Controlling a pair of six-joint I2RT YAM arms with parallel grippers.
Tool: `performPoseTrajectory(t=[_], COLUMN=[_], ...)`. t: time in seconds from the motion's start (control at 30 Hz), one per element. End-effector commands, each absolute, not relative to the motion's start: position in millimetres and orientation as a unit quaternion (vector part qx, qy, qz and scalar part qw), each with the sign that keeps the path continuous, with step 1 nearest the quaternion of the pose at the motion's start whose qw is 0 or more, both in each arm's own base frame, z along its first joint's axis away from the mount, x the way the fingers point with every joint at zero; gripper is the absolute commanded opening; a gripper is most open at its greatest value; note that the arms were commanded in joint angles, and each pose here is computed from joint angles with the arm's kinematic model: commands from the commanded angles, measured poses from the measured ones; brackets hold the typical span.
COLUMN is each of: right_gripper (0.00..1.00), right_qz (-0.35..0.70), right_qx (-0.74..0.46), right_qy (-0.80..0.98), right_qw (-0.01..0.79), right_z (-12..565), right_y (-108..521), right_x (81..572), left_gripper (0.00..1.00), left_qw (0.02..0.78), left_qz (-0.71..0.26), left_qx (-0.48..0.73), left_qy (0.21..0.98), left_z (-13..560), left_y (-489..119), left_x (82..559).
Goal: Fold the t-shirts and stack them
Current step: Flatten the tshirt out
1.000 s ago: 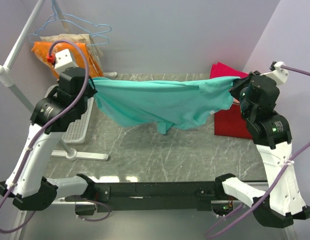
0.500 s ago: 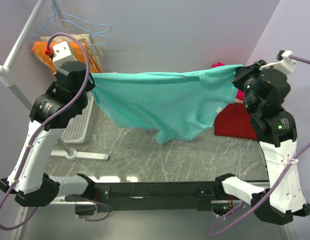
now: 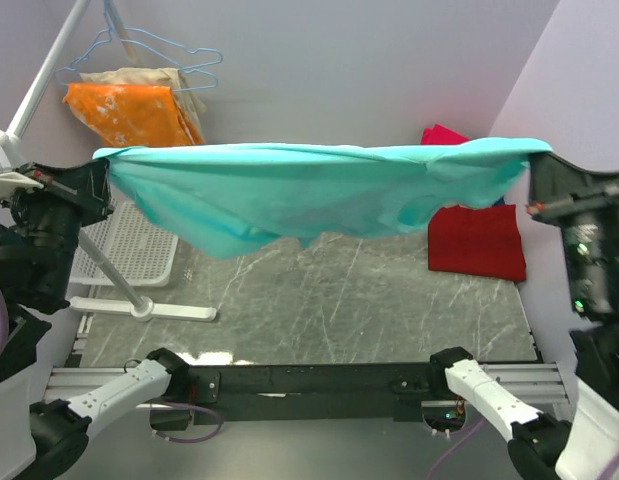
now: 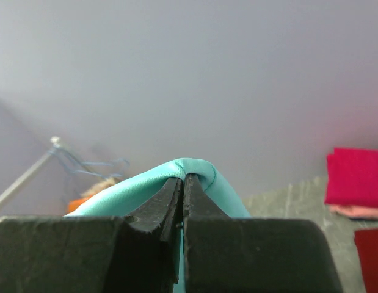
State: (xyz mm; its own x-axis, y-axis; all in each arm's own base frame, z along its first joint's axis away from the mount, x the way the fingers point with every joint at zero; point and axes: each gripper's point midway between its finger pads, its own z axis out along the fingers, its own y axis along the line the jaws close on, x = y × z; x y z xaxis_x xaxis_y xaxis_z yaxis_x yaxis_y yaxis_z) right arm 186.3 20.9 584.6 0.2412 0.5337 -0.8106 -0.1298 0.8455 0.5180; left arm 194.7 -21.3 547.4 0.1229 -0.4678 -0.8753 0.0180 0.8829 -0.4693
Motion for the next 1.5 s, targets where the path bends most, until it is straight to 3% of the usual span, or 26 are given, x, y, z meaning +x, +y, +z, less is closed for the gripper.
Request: performPoseTrajectory(t=[0.0, 0.1, 0.27, 0.43, 0.6, 0.63, 0.7, 0.77, 0.9, 1.13, 1.47], right_gripper=[0.00, 0.00, 0.00, 0.00, 0.00, 0.09, 0.31, 0.39, 0.42, 0.45, 0.47], right_qz=[0.218, 0.210, 0.158, 0.098, 0.106, 0.095, 0.088, 0.069, 0.076, 0.095, 0.112], right_qx=[0.173, 0.179, 0.203, 0.207, 0.216, 0.215, 0.217, 0.211, 0.199, 0.161, 0.144], right_qy=[0.533, 0.534, 0.584, 0.686, 0.765, 0.790, 0.804, 0.827, 0.815, 0.824, 0.903], right_qw=[0.799, 0.799, 0.770, 0.691, 0.597, 0.567, 0.546, 0.517, 0.540, 0.534, 0.390], right_z=[615, 615, 579, 467, 354, 319, 308, 279, 296, 314, 195], right_y=[11, 12, 18, 42, 67, 72, 75, 78, 80, 81, 91], right_x=[165, 179, 253, 371, 457, 478, 495, 514, 517, 468, 357], left_gripper=[0.02, 0.03, 0.03, 0.04, 0.04, 0.06, 0.06, 0.02, 0.01, 0.05, 0.18], left_qw=[0.720, 0.705, 0.651, 0.566, 0.505, 0.488, 0.477, 0.451, 0.439, 0.430, 0.432], left_qz=[-0.145, -0.131, -0.078, -0.041, -0.004, 0.010, 0.032, 0.062, 0.089, 0.161, 0.148], left_qx=[-0.155, -0.142, -0.120, -0.102, -0.099, -0.098, -0.099, -0.105, -0.116, -0.174, -0.174], left_qy=[0.661, 0.683, 0.746, 0.817, 0.857, 0.867, 0.873, 0.884, 0.887, 0.871, 0.872], left_z=[539, 526, 467, 358, 274, 251, 231, 206, 187, 186, 189], left_y=[-32, -49, -89, -131, -149, -152, -152, -152, -151, -125, -124], left_x=[213, 240, 312, 370, 392, 398, 406, 412, 422, 428, 430])
